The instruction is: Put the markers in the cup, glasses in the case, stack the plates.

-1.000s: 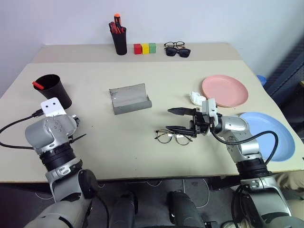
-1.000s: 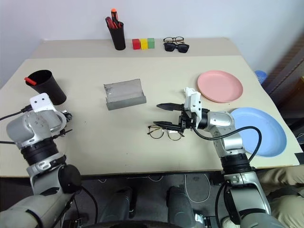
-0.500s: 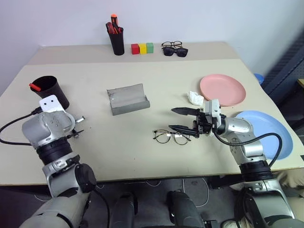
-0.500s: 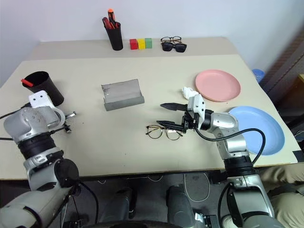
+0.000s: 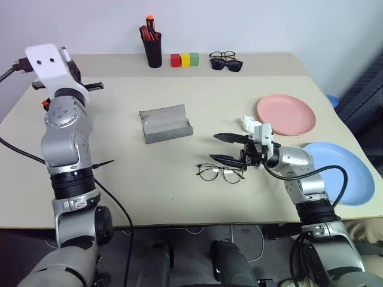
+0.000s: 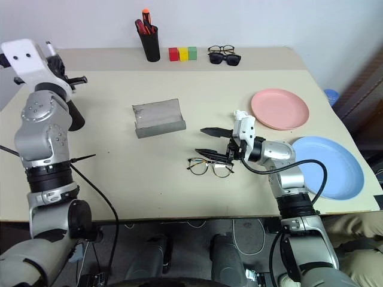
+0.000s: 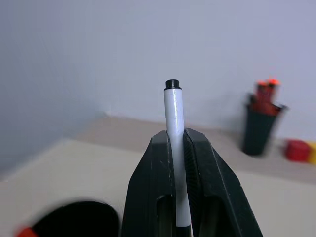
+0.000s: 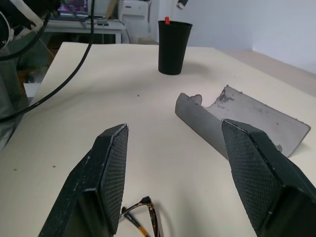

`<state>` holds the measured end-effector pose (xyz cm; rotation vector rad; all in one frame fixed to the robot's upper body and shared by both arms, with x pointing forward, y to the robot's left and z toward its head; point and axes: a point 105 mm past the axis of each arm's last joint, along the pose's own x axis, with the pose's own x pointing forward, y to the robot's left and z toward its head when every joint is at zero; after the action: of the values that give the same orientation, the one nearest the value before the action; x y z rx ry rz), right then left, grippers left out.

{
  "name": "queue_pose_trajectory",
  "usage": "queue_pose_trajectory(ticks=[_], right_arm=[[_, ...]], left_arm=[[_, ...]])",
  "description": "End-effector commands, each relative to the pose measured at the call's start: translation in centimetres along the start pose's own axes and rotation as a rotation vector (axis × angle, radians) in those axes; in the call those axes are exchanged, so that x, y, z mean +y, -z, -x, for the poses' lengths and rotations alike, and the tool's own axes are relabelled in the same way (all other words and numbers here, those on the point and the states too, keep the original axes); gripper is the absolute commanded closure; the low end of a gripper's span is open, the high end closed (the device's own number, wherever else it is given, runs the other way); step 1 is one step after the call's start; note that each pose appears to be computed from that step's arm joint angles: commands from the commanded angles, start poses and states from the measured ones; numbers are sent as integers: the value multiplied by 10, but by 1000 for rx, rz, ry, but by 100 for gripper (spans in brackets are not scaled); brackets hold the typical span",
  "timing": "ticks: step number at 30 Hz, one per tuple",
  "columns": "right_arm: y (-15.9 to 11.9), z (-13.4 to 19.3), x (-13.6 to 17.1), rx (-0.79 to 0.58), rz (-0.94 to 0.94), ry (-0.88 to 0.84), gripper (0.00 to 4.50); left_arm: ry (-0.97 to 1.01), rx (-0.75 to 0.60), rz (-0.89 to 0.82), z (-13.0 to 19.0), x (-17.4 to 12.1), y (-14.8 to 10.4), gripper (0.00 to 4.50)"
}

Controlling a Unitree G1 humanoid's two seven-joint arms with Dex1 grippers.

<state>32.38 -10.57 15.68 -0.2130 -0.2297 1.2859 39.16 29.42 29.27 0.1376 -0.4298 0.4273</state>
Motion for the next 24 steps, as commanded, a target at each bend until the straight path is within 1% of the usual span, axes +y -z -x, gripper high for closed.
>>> queue_pose_trajectory(ticks=[1, 3, 5, 9, 12, 16, 24], right_arm=[[-13, 0, -6, -31, 53, 14, 146], [-13, 1, -5, -30, 53, 20, 146], [-13, 1, -4, -30, 53, 22, 146], [-13, 4, -4, -25, 54, 32, 146], [-14, 5, -3, -25, 54, 36, 146], [-13, 5, -4, -23, 51, 40, 146], [-13, 4, -4, -24, 49, 39, 146]], left_arm=[[-53, -229, -120, -9, 9, -31, 443], [-87, -265, -190, -12, 14, -26, 443], [-105, -279, -223, -15, 18, -22, 443], [-144, -273, -299, -16, 24, -9, 443], [-163, -251, -343, -15, 27, 7, 443], [-197, -224, -364, -14, 27, 22, 443], [-189, -188, -368, -9, 14, 43, 443]])
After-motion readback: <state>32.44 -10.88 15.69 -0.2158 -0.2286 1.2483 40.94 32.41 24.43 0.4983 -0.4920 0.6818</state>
